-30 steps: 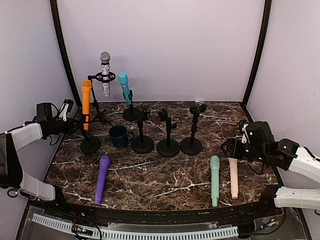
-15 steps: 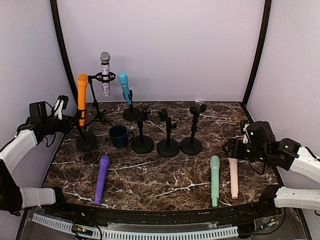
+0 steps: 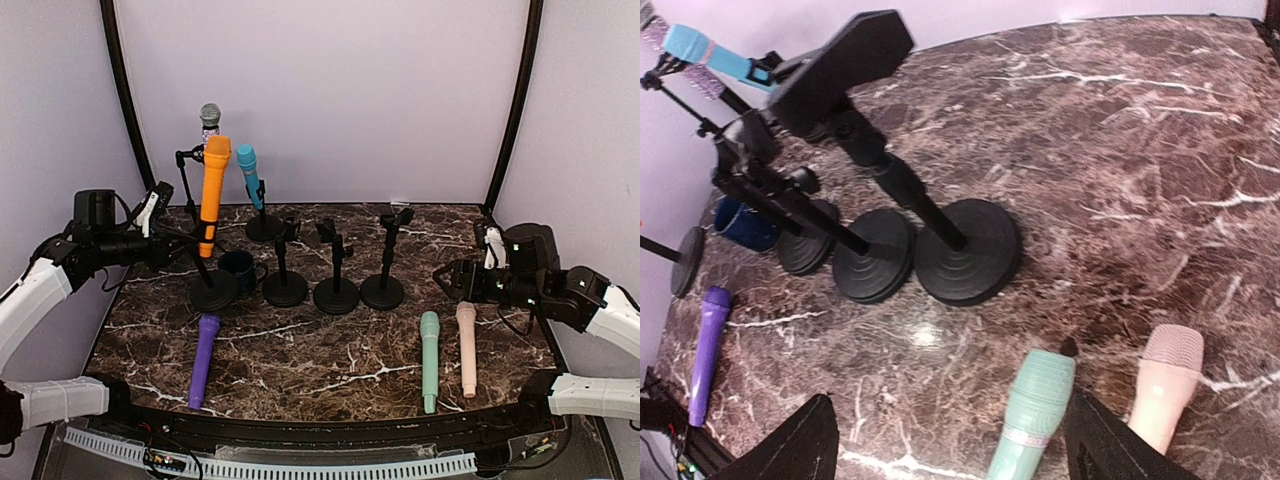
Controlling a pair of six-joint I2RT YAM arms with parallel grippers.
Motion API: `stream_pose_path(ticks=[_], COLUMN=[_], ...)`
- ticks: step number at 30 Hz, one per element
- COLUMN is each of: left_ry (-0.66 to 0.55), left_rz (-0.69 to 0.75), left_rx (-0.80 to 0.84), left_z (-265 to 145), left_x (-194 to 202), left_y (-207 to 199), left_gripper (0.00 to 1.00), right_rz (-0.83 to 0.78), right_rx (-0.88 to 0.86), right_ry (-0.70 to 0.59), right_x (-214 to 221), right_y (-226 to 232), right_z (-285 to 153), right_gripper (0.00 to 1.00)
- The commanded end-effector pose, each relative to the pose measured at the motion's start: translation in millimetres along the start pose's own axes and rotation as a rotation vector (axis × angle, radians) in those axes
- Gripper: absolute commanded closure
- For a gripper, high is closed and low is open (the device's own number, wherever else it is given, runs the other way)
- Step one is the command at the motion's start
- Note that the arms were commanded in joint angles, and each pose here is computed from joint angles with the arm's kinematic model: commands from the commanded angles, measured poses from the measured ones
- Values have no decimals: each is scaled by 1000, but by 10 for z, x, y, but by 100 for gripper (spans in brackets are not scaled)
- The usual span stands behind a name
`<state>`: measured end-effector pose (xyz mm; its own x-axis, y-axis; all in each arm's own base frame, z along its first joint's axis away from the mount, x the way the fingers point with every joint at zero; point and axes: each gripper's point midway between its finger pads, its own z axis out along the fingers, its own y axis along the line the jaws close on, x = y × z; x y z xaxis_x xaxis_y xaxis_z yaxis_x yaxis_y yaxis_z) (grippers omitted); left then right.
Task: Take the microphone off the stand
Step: Place the microphone stand with the microphone at the center of the board.
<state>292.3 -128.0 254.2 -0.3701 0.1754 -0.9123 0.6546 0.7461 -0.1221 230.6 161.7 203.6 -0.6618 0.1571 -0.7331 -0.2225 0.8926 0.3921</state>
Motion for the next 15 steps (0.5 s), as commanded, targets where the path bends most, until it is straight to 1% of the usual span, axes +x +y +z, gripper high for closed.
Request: stream_pose_path(ticks=[1, 3, 4, 5, 10, 12, 15], left_ry=[-73, -64, -69, -77, -69, -51, -7], left_rz=[127, 152, 169, 181, 252, 271, 294], left_rx=[170, 235, 281, 302, 497, 567, 639], left_z=[36, 128, 165, 212, 441, 557, 760], left_x=[-468, -486, -504, -537, -485, -419, -264], left_y=[-605, -852, -1036, -1119, -1879, -2097, -2291], left_gripper=[100, 100, 100, 100, 100, 100, 100], right_rz=[-54, -64, -66, -66, -82, -82, -59], right_rx=[-334, -459, -511, -555, -715, -782, -854], right_ry=[-68, -88, -105, -124, -206, -248, -311], right_x=[-266, -315, -349, -390, -587, -649, -713], right_y=[661, 893, 992, 1082, 1460, 1610, 1784], right_z=[-187, -286, -346, -404, -670, -764, -843], right_gripper=[17, 13, 12, 12, 10, 10, 8])
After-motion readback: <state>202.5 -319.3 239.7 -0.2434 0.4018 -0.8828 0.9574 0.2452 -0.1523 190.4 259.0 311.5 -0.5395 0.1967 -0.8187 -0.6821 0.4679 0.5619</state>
